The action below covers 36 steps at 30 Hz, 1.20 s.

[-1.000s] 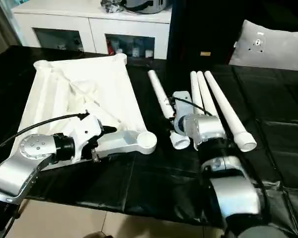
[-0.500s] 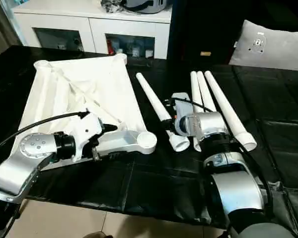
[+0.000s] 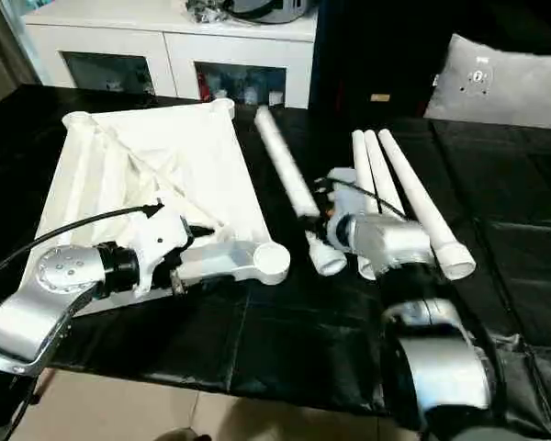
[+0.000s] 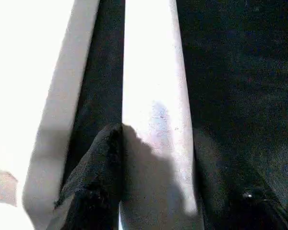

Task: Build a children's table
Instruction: Pick table leg

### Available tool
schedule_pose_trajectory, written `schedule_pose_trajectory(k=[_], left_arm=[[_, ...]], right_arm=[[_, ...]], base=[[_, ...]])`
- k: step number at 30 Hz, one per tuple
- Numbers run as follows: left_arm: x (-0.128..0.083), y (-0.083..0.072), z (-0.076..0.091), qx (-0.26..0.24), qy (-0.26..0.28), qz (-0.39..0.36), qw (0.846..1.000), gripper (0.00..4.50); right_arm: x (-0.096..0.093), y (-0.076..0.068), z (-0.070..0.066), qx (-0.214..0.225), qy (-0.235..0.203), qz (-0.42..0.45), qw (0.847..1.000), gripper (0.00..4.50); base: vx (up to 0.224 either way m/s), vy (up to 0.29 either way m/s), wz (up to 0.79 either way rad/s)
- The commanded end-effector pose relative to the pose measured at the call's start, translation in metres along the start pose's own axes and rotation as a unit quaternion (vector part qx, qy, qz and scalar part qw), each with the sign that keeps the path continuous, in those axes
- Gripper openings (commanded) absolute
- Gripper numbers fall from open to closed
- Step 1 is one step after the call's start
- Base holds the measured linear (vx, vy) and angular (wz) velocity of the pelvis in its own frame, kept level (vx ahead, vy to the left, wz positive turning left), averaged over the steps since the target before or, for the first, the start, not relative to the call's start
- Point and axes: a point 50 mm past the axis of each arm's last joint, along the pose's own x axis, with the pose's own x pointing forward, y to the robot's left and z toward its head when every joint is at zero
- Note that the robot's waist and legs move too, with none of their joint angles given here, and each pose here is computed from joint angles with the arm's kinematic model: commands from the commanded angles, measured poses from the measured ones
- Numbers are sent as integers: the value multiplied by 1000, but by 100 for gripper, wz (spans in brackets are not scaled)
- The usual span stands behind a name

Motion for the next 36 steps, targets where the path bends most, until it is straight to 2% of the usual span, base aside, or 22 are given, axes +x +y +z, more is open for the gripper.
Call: schedule_pose_trajectory(k=[1, 3, 7, 8, 9, 10, 11, 15, 18, 19, 20, 24, 27, 30, 33, 35, 36], left_arm=[[-1, 10, 7, 6, -16, 28, 999, 450], [0, 19, 16, -28, -59, 63, 996, 450], [2, 27, 25, -75, -94, 84, 989, 450], [3, 35, 36, -102, -131, 101, 981, 450], [5, 43, 51, -138, -182, 112, 967, 450], [5, 43, 51, -138, -182, 112, 967, 450], [5, 45, 55, -147, -195, 113, 963, 450], [11, 51, 81, -231, -273, 95, 929, 450], [14, 51, 98, -286, -322, 63, 900, 450], [14, 51, 99, -289, -325, 61, 899, 450], [15, 51, 107, -311, -342, 43, 886, 450], [18, 49, 112, -329, -347, 21, 878, 450], [23, 43, 113, -332, -331, 7, 883, 450], [25, 37, 115, -332, -332, -13, 883, 450], [27, 33, 114, -319, -327, -16, 889, 450], [29, 33, 110, -304, -312, 14, 900, 432], [30, 34, 110, -301, -309, 24, 902, 421]], right_arm=[[-7, 3, 18, -2, -52, 9, 999, 183], [-17, 8, 31, 7, -113, 43, 993, 183], [-25, 14, 36, 30, -152, 109, 982, 183], [-34, 20, 38, 38, -191, 173, 966, 183], [-46, 25, 39, 50, -236, 248, 938, 183], [-46, 25, 39, 50, -236, 248, 938, 182], [-49, 26, 38, 53, -246, 264, 931, 182], [-70, 34, 30, 82, -277, 366, 885, 182], [-79, 40, 23, 84, -281, 410, 864, 182], [-79, 40, 23, 84, -282, 412, 863, 182], [-82, 42, 20, 83, -282, 426, 856, 182], [-85, 45, 17, 82, -284, 438, 849, 182], [-88, 46, 14, 81, -281, 441, 849, 182], [-86, 49, 10, 64, -266, 431, 860, 182], [-85, 53, 9, 53, -260, 424, 866, 182], [-80, 59, 10, 9, -268, 382, 884, 182], [-79, 60, 11, 3, -275, 370, 888, 182]], base=[[0, 0, 0], [0, 0, 0], [0, 0, 0], [0, 0, 0], [0, 0, 0], [0, 0, 0], [0, 0, 0], [0, 0, 0], [0, 0, 0], [0, 0, 0], [0, 0, 0], [0, 0, 0], [0, 0, 0], [0, 0, 0], [0, 0, 0], [0, 0, 0], [0, 0, 0]])
